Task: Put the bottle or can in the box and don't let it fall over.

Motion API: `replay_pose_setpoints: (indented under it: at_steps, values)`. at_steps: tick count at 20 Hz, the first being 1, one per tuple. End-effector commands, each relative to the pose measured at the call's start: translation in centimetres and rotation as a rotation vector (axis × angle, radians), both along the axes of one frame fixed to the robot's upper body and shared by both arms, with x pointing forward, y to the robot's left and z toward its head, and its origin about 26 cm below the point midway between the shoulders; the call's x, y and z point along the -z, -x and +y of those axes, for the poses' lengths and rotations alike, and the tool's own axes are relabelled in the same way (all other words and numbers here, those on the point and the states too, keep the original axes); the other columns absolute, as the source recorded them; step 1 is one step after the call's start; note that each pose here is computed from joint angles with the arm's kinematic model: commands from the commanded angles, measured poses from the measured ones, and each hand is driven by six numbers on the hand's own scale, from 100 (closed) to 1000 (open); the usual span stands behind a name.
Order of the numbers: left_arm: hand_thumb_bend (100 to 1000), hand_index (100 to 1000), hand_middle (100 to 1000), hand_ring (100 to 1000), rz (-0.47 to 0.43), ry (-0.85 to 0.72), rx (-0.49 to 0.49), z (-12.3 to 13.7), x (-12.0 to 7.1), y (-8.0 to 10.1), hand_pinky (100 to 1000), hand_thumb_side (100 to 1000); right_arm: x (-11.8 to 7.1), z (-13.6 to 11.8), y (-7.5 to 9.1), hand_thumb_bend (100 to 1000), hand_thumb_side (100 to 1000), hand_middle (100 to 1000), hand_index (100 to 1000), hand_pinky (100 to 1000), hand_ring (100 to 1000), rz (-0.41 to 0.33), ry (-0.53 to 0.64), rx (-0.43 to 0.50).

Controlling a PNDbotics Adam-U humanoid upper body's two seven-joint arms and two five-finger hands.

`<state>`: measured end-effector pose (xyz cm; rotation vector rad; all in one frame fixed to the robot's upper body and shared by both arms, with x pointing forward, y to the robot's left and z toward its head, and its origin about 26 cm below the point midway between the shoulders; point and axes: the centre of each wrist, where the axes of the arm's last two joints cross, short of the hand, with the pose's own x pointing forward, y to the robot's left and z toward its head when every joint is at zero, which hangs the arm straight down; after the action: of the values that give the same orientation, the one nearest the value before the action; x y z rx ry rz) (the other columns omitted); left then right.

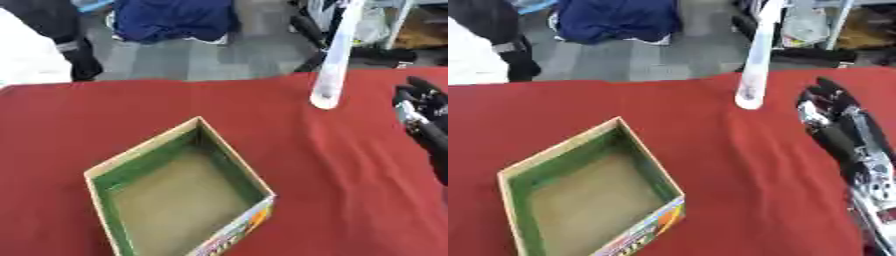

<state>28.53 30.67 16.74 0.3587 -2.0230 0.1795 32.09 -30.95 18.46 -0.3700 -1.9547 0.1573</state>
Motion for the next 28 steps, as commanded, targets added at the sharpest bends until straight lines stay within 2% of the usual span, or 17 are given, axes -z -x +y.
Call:
replay_pose_setpoints:
  at_steps: [1,3,6,13,19,20,21,24,28]
  values:
    - [114,791,859,951,-0.027,-0.010,-0.011,0.2,-0.7,0.3,714,842,-1.1,-0.4,0.0,100,199,884,970,954,942,-0.011,0.092,0.017]
    - [114,791,859,951,-0.026,-0.009,-0.011,0.2,-0.7,0.3,714,842,-1.2,-0.3,0.0,100,159,879,971,956,945,0.001,0.114,0.029]
    - [114,791,859,951,-0.026,-0.008,-0.011,0.2,-0.7,0.3,714,843,-1.3,-0.3,-0.1,100,157,873,970,957,945,0.020,0.127,0.050]
    - [118,790,858,951,-0.024,-0.007,-0.008,0.2,-0.7,0.3,714,847,-1.6,-0.1,-0.4,100,214,879,977,964,953,0.054,0.136,0.061]
    - [118,788,858,951,-0.023,-0.006,-0.006,0.1,-0.7,0.3,714,849,-1.3,-0.4,-1.2,100,377,894,1000,982,972,0.110,0.185,0.059]
    - [118,788,858,951,-0.023,-0.006,-0.006,0.2,-0.7,0.3,714,849,-1.2,-0.5,-1.3,100,462,903,1000,990,980,0.123,0.195,0.060]
    - [118,788,857,951,-0.023,-0.006,-0.006,0.2,-0.7,0.3,714,848,-1.1,-0.7,-1.5,100,491,910,1000,997,986,0.135,0.206,0.062]
    - [118,788,857,951,-0.022,-0.005,-0.005,0.1,-0.7,0.3,714,848,-0.9,-1.0,-1.9,100,540,914,1000,1000,988,0.157,0.238,0.061]
    - [118,787,857,951,-0.020,-0.004,-0.003,0.1,-0.7,0.3,714,848,-1.0,-1.3,-2.4,100,530,911,1000,999,986,0.165,0.250,0.058]
